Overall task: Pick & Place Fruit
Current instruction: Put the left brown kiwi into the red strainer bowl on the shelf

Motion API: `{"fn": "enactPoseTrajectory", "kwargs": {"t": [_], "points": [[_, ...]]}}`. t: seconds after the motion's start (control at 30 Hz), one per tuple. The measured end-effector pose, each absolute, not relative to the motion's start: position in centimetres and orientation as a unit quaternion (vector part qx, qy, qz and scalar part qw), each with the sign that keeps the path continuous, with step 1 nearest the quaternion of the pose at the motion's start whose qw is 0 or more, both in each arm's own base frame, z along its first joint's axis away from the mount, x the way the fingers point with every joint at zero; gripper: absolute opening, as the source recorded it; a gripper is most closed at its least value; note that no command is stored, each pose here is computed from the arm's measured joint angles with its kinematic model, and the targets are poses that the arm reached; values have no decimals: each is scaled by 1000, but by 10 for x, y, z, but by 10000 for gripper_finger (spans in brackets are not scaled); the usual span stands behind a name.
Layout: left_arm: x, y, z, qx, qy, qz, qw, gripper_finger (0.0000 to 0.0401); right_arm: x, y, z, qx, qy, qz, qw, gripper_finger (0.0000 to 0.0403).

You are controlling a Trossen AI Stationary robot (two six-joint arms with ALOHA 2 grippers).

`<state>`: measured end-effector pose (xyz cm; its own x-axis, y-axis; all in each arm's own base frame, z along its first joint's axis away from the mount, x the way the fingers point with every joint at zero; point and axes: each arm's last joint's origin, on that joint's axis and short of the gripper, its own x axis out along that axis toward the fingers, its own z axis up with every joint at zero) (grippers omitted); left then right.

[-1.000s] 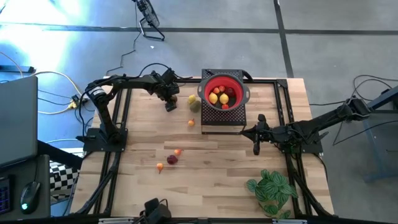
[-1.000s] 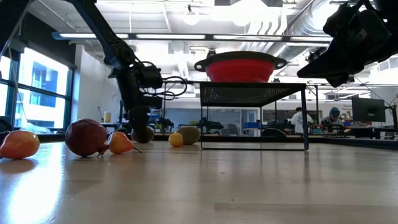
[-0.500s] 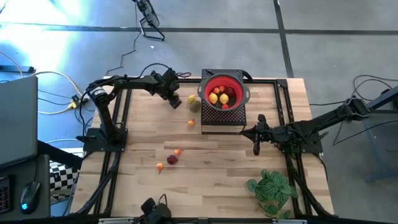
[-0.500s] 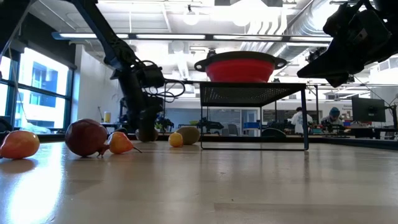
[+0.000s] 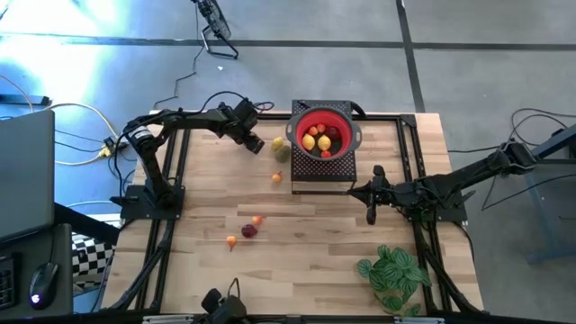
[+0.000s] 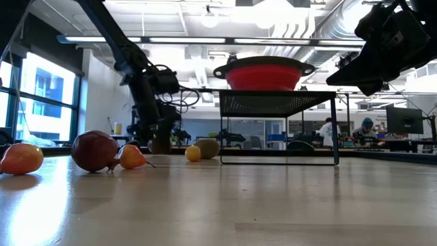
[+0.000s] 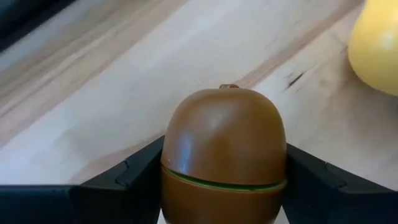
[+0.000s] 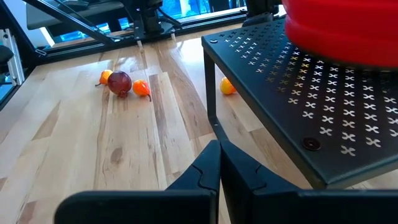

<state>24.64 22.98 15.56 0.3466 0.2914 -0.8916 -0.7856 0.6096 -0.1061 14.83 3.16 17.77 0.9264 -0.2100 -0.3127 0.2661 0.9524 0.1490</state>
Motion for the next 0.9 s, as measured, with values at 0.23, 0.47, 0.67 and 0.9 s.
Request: {"fn": "enactPoseTrajectory", "kwargs": {"t": [0.23, 0.47, 0.67, 0.9], "points": [[240, 224, 196, -256, 401, 352, 806, 242, 148, 32, 178, 95, 148, -122, 977, 2], [232, 212, 243, -240, 317, 350, 848, 242, 148, 32, 178, 95, 148, -122, 977, 2], [227, 202, 282, -244, 209, 337, 885, 242, 148, 32, 178, 95, 148, -122, 977, 2], [242, 176, 323, -222, 73, 268, 935, 242, 148, 32, 178, 95, 148, -122, 977, 2]]}}
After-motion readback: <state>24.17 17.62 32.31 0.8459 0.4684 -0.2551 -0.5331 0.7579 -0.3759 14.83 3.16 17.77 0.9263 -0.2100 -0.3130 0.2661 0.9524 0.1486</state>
